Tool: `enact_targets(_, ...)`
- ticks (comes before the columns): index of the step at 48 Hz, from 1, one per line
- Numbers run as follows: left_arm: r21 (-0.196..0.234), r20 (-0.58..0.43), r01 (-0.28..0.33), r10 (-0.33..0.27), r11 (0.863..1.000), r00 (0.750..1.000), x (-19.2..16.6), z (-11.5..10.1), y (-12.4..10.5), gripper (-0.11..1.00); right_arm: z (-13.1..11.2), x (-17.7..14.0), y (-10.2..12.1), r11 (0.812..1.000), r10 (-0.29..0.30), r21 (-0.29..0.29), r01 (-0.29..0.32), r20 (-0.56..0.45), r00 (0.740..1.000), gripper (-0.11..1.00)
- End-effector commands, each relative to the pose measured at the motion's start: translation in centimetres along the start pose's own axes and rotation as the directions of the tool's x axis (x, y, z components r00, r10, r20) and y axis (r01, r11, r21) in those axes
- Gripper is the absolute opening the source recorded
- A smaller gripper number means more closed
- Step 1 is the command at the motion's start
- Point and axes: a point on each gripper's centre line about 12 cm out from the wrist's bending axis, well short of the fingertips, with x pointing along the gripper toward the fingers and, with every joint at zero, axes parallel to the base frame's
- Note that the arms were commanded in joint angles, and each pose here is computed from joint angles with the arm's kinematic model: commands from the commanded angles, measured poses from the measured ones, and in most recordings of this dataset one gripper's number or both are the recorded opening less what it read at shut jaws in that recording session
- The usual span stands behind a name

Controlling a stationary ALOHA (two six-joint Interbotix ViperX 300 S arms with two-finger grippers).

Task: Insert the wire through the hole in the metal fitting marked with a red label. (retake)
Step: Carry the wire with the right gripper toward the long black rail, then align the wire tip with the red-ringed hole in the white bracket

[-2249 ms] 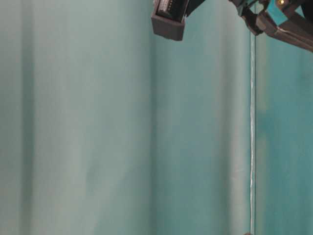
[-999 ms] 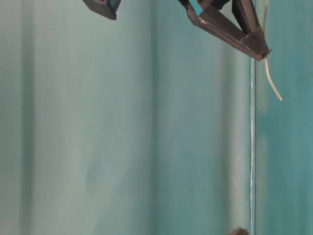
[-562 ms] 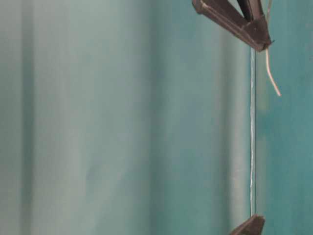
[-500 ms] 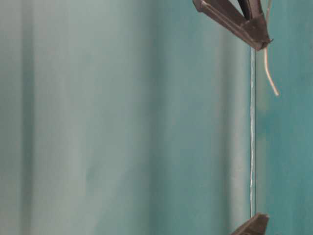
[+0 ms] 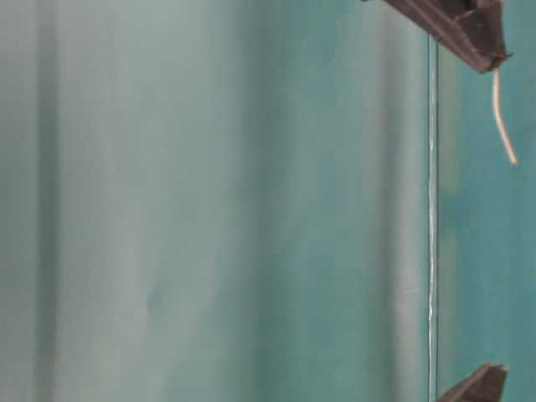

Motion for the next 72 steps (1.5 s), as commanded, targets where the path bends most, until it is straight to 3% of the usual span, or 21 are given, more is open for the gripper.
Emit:
enact_targets(1,0.000,0.044,0.010,-0.010,1.000,0.999,0.4,0.5,-0.4,0.66,0.4,0.2,1.3,1.000,-0.002,-0.006,0.002,0.045,0.999,0.03)
enact_targets(18,0.010,0.065,0.058,-0.059,0.998,0.996,1.3,-0.8,-1.8,0.66,-1.6,0.7,4.7,0.999,0.026,-0.046,-0.022,0.103,0.994,0.03)
enact_targets(26,-0.021,0.061,0.076,-0.075,0.997,0.995,2.0,-1.5,-2.4,0.66,-2.5,1.1,5.5,0.998,0.023,-0.055,-0.016,0.115,0.993,0.03)
enact_targets(72,-0.051,0.082,0.082,-0.078,0.995,0.994,3.9,-3.6,-2.5,0.66,-5.2,2.1,5.8,0.994,-0.001,-0.109,0.018,0.158,0.987,0.03)
